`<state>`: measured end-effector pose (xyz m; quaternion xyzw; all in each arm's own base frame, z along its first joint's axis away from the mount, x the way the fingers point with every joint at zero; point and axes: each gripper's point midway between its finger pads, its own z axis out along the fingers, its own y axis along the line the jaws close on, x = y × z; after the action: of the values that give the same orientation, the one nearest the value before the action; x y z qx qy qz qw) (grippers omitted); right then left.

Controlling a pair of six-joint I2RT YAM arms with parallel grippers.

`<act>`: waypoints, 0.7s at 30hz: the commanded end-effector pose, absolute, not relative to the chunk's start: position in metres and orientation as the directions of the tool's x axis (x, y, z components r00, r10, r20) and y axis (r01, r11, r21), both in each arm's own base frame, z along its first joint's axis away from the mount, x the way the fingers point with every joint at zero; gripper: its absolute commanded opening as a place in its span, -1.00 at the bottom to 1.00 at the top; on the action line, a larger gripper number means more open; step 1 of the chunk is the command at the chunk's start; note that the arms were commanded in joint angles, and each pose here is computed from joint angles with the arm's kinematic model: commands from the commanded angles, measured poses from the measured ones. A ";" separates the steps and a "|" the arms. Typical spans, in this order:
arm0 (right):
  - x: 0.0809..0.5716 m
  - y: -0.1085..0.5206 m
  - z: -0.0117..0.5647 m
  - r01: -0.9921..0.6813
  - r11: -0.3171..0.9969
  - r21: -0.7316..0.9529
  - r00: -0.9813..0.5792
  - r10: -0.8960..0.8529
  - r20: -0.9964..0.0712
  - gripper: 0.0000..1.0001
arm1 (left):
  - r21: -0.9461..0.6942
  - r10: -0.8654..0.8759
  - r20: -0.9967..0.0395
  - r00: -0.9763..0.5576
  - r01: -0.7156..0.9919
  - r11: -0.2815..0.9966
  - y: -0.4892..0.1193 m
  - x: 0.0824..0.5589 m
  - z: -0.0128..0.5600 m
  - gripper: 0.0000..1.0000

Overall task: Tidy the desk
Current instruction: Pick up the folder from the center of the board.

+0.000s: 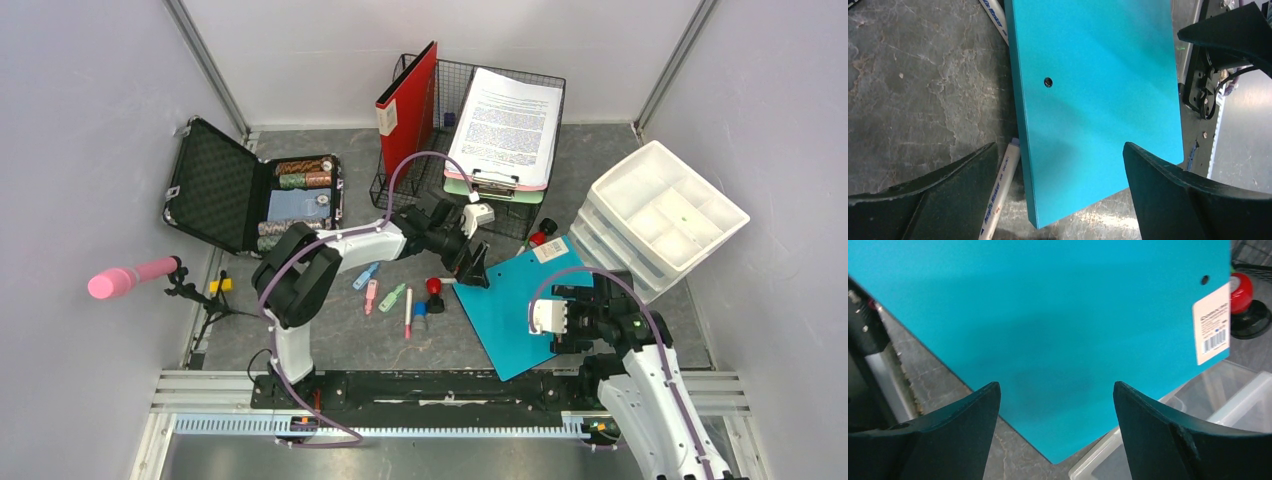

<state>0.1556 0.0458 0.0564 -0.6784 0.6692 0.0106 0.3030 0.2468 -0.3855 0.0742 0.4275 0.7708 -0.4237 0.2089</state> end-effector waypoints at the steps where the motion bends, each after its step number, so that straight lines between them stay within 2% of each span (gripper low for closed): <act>1: 0.137 0.034 0.051 -0.935 -0.010 -0.356 0.140 -0.929 -0.342 0.78 | -0.504 0.429 -0.709 -0.559 0.828 0.246 -0.407 0.256 0.089 1.00; 6: 0.131 0.027 0.034 -0.943 -0.047 -0.328 0.151 -0.942 -0.300 0.77 | -0.502 0.430 -0.707 -0.561 0.827 0.252 -0.416 0.256 0.085 1.00; 13: 0.132 0.028 0.025 -0.946 -0.060 -0.319 0.161 -0.941 -0.299 0.77 | -0.483 0.442 -0.686 -0.577 0.817 0.317 -0.414 0.261 0.071 1.00; 21: 0.134 0.025 0.017 -0.947 -0.070 -0.314 0.164 -0.945 -0.284 0.74 | -0.541 0.464 -0.640 -0.612 0.788 0.294 -0.418 0.251 0.061 0.99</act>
<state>0.1298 0.0276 0.0241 -0.7255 0.6519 0.0117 0.2203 0.2518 -0.4060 0.0538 0.4090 0.7876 -0.4183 0.1936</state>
